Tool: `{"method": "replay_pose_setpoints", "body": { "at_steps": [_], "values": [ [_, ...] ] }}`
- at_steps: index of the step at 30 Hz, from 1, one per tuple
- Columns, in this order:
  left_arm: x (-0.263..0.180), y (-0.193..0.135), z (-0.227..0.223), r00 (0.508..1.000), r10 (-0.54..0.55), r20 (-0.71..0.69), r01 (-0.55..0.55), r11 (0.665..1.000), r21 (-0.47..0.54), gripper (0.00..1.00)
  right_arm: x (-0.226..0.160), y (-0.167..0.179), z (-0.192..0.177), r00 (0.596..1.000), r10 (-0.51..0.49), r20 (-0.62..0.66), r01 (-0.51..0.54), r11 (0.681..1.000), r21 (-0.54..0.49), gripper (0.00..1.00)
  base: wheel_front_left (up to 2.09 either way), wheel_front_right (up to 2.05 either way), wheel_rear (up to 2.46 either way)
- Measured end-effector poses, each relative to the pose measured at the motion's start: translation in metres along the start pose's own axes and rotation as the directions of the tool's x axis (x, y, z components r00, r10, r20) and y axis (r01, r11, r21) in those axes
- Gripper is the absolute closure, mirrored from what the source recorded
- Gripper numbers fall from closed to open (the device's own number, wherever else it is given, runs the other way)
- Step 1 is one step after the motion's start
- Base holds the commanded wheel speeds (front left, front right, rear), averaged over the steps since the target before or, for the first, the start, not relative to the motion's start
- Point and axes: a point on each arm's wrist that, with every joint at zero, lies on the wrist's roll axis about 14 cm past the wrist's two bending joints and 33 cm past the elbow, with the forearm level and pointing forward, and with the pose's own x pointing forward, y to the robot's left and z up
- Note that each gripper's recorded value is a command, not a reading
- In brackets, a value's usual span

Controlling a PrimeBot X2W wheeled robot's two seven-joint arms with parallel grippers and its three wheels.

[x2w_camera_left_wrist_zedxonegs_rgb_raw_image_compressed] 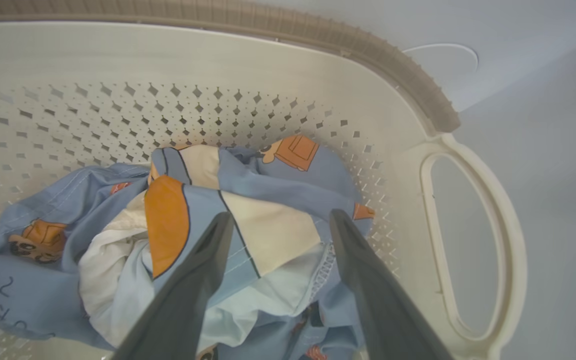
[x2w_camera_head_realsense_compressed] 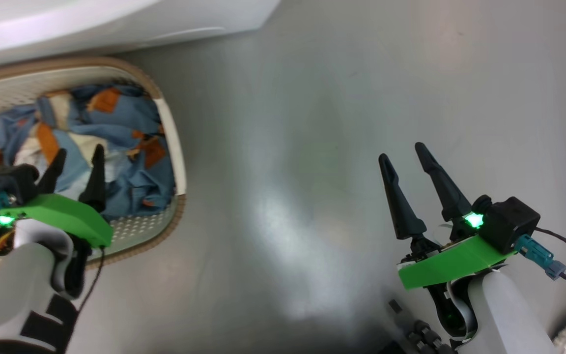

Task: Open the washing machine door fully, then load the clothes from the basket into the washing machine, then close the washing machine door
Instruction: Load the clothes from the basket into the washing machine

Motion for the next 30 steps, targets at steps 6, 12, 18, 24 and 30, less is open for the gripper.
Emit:
{"method": "replay_pose_setpoints", "body": {
  "at_steps": [6,12,18,24,30],
  "values": [
    [0.024,0.004,-0.03,0.993,-0.028,-0.111,0.034,0.998,0.05,0.0,-0.007,-0.016,-0.014,0.998,-0.048,-0.041,0.049,0.999,0.021,0.0,0.0,0.0,0.0],
    [0.043,0.013,-0.066,0.968,-0.017,-0.25,0.036,0.997,0.072,0.0,-0.014,-0.029,-0.026,0.993,-0.09,-0.079,0.093,0.995,0.034,0.0,0.0,0.0,0.0],
    [0.064,0.017,-0.083,0.945,0.017,-0.327,0.035,0.988,0.152,0.0,-0.023,-0.041,-0.032,0.986,-0.133,-0.102,0.138,0.989,0.048,0.0,0.0,0.0,0.0],
    [0.079,0.022,-0.1,0.903,0.075,-0.422,0.035,0.969,0.246,0.0,-0.03,-0.044,-0.038,0.98,-0.152,-0.129,0.16,0.985,0.059,0.0,0.0,0.0,0.0],
    [0.085,0.017,-0.103,0.889,0.078,-0.45,0.069,0.951,0.3,1.0,-0.035,-0.048,-0.036,0.977,-0.168,-0.129,0.176,0.983,0.055,0.0,0.0,0.0,0.0]
  ]
}}
